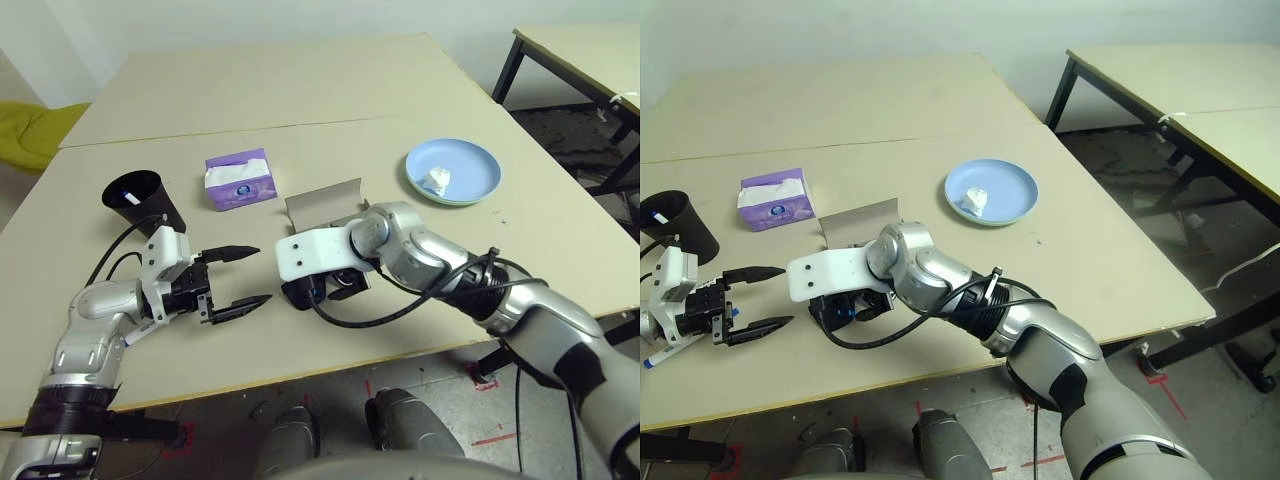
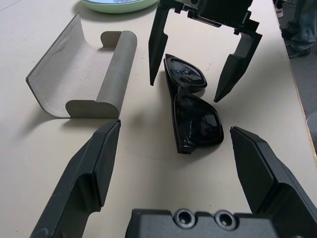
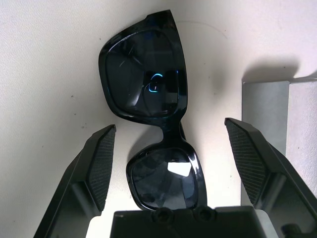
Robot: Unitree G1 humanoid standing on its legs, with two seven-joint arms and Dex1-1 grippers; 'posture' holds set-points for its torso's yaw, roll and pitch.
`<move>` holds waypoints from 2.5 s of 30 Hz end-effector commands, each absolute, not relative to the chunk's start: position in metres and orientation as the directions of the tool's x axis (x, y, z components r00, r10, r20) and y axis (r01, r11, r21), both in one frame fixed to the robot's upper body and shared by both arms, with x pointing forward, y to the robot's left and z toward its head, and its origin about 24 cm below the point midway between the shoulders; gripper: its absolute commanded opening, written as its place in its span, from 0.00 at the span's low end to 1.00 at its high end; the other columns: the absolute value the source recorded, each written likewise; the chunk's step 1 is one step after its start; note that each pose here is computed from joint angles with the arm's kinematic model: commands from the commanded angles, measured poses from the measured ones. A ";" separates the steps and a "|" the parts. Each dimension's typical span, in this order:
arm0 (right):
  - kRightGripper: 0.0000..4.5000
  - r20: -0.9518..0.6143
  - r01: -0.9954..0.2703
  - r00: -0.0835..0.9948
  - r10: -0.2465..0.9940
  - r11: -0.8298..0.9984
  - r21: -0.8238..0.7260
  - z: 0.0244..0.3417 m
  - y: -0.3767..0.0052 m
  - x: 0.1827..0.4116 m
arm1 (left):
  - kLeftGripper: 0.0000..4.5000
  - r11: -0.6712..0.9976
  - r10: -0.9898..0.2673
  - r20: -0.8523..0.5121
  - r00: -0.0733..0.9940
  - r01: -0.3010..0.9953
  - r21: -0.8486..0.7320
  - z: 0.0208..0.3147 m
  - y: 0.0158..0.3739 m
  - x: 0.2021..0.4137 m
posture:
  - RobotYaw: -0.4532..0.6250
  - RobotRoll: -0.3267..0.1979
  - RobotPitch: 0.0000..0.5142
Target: Organize and tidy the items on the table.
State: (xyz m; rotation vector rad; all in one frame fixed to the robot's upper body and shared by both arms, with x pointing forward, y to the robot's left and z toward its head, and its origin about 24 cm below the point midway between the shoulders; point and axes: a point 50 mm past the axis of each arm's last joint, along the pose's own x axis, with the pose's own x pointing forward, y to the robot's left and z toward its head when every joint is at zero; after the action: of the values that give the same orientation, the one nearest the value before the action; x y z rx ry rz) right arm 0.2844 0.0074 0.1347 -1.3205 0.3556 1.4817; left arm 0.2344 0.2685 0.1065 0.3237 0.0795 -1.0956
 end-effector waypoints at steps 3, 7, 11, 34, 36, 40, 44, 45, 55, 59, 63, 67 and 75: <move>0.68 -0.846 -0.834 0.182 0.500 -0.378 -0.403 0.136 0.006 0.283 | 1.00 0.406 -0.862 -0.230 0.451 0.887 0.219 0.104 0.266 0.234 | 0.29 0.62 0.18; 0.34 -0.851 -0.841 0.174 0.496 -0.374 -0.390 0.134 0.004 0.282 | 1.00 0.408 -0.863 -0.221 0.454 0.885 0.224 0.105 0.265 0.236 | 0.29 0.62 0.17; 0.03 -0.848 -0.852 0.166 0.503 -0.359 -0.380 0.136 0.001 0.281 | 1.00 0.412 -0.865 -0.202 0.459 0.881 0.234 0.109 0.262 0.238 | 0.29 0.62 0.17; 0.03 -0.811 -0.790 0.279 0.514 -0.357 -0.498 0.186 0.004 0.315 | 1.00 0.552 -0.790 -0.205 0.577 0.816 0.172 0.104 0.273 0.238 | 0.30 0.62 0.16; 0.03 -0.795 -0.772 0.312 0.520 -0.349 -0.531 0.192 0.006 0.325 | 1.00 0.570 -0.779 -0.206 0.592 0.806 0.158 0.104 0.273 0.235 | 0.31 0.62 0.16; 0.03 -0.760 -0.736 0.359 0.542 -0.337 -0.588 0.200 0.013 0.340 | 1.00 0.627 -0.732 -0.228 0.642 0.766 0.141 0.097 0.273 0.229 | 0.32 0.62 0.16; 0.03 -0.735 -0.711 0.386 0.557 -0.328 -0.622 0.200 0.018 0.349 | 1.00 0.667 -0.689 -0.252 0.679 0.731 0.146 0.093 0.274 0.227 | 0.34 0.62 0.16; 0.03 -0.728 -0.705 0.394 0.561 -0.324 -0.631 0.199 0.020 0.352 | 1.00 0.673 -0.683 -0.251 0.686 0.725 0.147 0.092 0.273 0.226 | 0.34 0.62 0.16; 0.03 -0.704 -0.689 0.440 0.557 -0.294 -0.663 0.179 0.014 0.366 | 1.00 0.721 -0.644 -0.219 0.733 0.677 0.147 0.095 0.271 0.226 | 0.36 0.62 0.16; 0.03 -0.709 -0.694 0.452 0.541 -0.287 -0.661 0.172 0.007 0.369 | 1.00 0.723 -0.642 -0.218 0.735 0.675 0.146 0.094 0.271 0.224 | 0.35 0.62 0.17; 0.03 -0.716 -0.699 0.466 0.520 -0.280 -0.658 0.168 -0.001 0.373 | 1.00 0.722 -0.645 -0.214 0.734 0.677 0.145 0.094 0.270 0.224 | 0.35 0.62 0.17; 0.03 -0.727 -0.709 0.473 0.497 -0.275 -0.649 0.165 -0.007 0.375 | 1.00 0.718 -0.649 -0.212 0.730 0.681 0.144 0.093 0.270 0.226 | 0.34 0.62 0.18; 0.03 -0.734 -0.717 0.487 0.474 -0.262 -0.646 0.156 -0.013 0.378 | 1.00 0.709 -0.662 -0.209 0.720 0.692 0.139 0.091 0.269 0.225 | 0.34 0.62 0.18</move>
State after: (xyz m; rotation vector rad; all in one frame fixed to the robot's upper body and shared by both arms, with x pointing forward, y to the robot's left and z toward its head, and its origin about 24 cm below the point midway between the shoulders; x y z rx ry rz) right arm 0.3768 -0.0121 0.1582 -1.4489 0.2301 1.1610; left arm 0.2262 0.2679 0.0938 0.2194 0.1448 -0.7544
